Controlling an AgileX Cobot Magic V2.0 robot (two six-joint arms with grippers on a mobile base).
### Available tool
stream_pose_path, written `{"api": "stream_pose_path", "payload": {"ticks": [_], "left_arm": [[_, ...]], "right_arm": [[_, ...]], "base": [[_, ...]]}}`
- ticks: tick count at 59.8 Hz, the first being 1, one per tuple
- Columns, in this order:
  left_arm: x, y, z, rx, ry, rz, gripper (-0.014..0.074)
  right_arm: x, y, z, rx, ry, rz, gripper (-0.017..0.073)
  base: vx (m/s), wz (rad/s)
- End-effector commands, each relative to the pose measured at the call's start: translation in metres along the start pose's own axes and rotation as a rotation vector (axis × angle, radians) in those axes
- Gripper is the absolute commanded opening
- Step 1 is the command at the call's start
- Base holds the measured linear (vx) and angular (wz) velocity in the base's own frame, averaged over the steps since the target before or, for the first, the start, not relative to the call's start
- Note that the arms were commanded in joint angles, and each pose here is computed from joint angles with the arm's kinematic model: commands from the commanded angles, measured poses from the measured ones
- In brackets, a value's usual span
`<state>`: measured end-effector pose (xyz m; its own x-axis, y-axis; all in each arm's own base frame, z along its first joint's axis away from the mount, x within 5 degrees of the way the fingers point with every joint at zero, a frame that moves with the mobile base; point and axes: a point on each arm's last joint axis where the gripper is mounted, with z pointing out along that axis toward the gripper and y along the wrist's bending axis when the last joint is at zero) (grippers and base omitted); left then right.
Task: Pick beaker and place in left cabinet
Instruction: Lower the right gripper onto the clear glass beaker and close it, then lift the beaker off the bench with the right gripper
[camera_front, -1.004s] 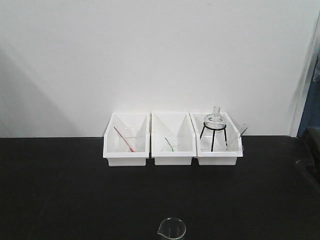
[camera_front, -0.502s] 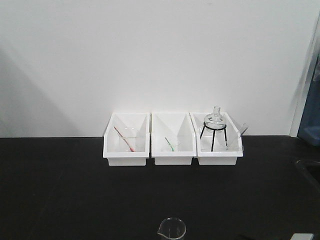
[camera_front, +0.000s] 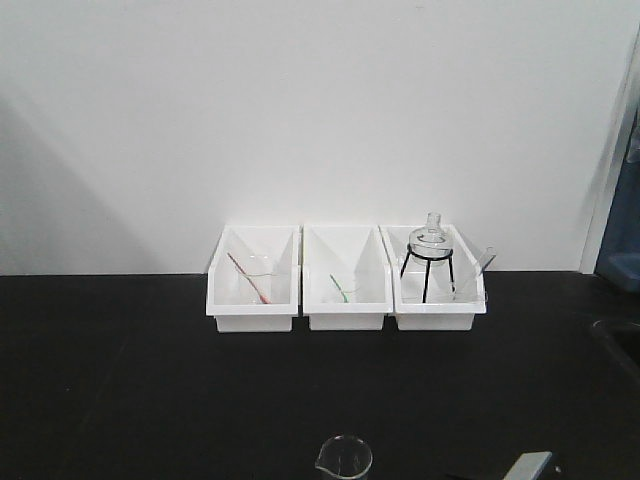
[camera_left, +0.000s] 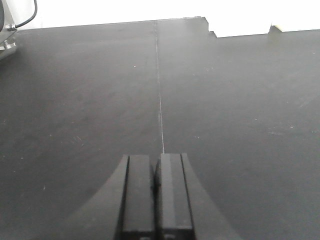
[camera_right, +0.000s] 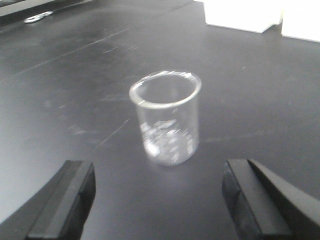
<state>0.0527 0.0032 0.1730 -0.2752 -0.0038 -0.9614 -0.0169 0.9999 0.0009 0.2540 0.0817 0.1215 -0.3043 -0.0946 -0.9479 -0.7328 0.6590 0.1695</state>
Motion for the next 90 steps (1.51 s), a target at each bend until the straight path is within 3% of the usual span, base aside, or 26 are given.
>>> {"api": "stream_pose_path", "payload": {"ticks": [1,10,42,63,69,76,83,90], "left_arm": [[-0.012,-0.001,-0.003,0.018,-0.099,-0.001,0.0004],[-0.012,-0.001,-0.003,0.018,-0.099,-0.001,0.0004],[-0.012,-0.001,-0.003,0.018,-0.099,-0.001,0.0004],[-0.012,-0.001,-0.003,0.018,-0.099,-0.001,0.0004],[-0.012,-0.001,-0.003,0.018,-0.099,-0.001,0.0004],[-0.012,-0.001,-0.003,0.018,-0.099,-0.001,0.0004],[-0.012,-0.001,-0.003,0.018,-0.099,-0.001,0.0004],[-0.012,-0.001,-0.003,0.018,-0.099,-0.001,0.0004]], "right_arm": [[-0.033,0.000,0.011,-0.081,-0.246,-0.073,0.0564],[-0.034,-0.003,0.040,-0.115,-0.233,-0.112,0.0564],[-0.017,-0.013,0.105,-0.131,-0.215,-0.096,0.0564],[-0.024,-0.019,0.132,-0.130,-0.267,-0.099,0.0540],[-0.024,-0.016,0.134,-0.124,-0.272,-0.093,0.0454],[-0.026,-0.016,0.133,-0.125,-0.276,-0.095,0.0246],[-0.039,-0.012,0.129,-0.153,-0.285,-0.121,-0.0017],[-0.060,-0.008,0.122,-0.149,-0.224,-0.082,-0.0010]], "base": [[0.00,0.00],[0.00,0.00],[0.00,0.00],[0.00,0.00],[0.00,0.00],[0.00,0.00],[0.00,0.00],[0.00,0.00]]}}
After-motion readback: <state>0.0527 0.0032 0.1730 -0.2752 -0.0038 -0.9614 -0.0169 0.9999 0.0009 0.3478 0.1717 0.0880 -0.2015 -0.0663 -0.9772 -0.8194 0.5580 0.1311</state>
